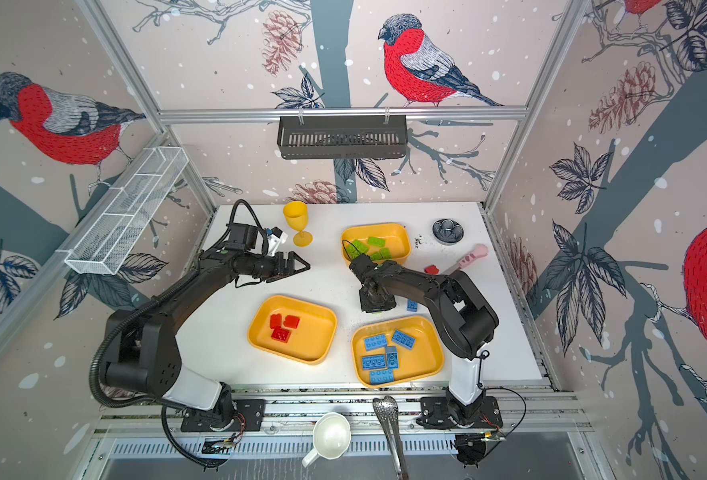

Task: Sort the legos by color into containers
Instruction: 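Carry the lime-green brick to the farther tub and release it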

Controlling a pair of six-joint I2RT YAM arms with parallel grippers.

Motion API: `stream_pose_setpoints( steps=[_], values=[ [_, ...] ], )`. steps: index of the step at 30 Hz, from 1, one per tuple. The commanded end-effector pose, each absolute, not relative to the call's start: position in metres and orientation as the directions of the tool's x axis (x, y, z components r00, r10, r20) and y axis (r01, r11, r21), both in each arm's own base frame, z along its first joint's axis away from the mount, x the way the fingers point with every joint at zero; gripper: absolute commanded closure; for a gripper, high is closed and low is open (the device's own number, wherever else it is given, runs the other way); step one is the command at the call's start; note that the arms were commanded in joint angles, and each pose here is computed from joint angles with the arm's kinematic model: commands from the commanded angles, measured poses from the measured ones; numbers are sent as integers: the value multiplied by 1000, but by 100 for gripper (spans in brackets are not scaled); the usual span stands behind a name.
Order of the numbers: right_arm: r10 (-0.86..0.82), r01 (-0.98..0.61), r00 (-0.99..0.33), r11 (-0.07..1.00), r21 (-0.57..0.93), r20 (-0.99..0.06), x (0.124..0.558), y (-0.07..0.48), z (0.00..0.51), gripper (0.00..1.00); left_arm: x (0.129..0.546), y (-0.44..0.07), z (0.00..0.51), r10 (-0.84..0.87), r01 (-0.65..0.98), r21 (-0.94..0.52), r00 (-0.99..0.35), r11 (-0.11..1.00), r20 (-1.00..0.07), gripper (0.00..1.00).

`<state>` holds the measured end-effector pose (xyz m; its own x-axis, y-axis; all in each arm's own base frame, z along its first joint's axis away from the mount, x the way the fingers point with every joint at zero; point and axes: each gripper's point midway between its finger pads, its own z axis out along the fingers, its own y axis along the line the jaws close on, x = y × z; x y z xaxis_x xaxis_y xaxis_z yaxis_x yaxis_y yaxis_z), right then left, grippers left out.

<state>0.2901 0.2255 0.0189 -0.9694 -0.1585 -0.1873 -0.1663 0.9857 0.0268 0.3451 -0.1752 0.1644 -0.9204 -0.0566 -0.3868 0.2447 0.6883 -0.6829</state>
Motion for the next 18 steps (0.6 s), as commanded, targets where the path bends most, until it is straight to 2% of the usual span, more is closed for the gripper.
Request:
stream_pose_setpoints(
  steps=[1, 6, 11, 18],
  values=[
    [-160, -166, -961, 986, 7, -227, 303, 222, 34, 73, 344, -174, 169, -50, 263, -675, -912, 689, -407, 3],
    [-120, -145, -942, 988, 58, -313, 338, 225, 72, 74, 347, -176, 179, -70, 273, -691, -903, 669, -424, 3],
    [-84, -129, -898, 989, 75, -431, 395, 226, 116, 74, 352, -179, 191, -92, 290, -706, -889, 646, -449, 3],
    [-38, -104, -866, 989, 105, -499, 457, 228, 125, 74, 355, -183, 204, -121, 307, -725, -873, 616, -472, 3]
  ],
)
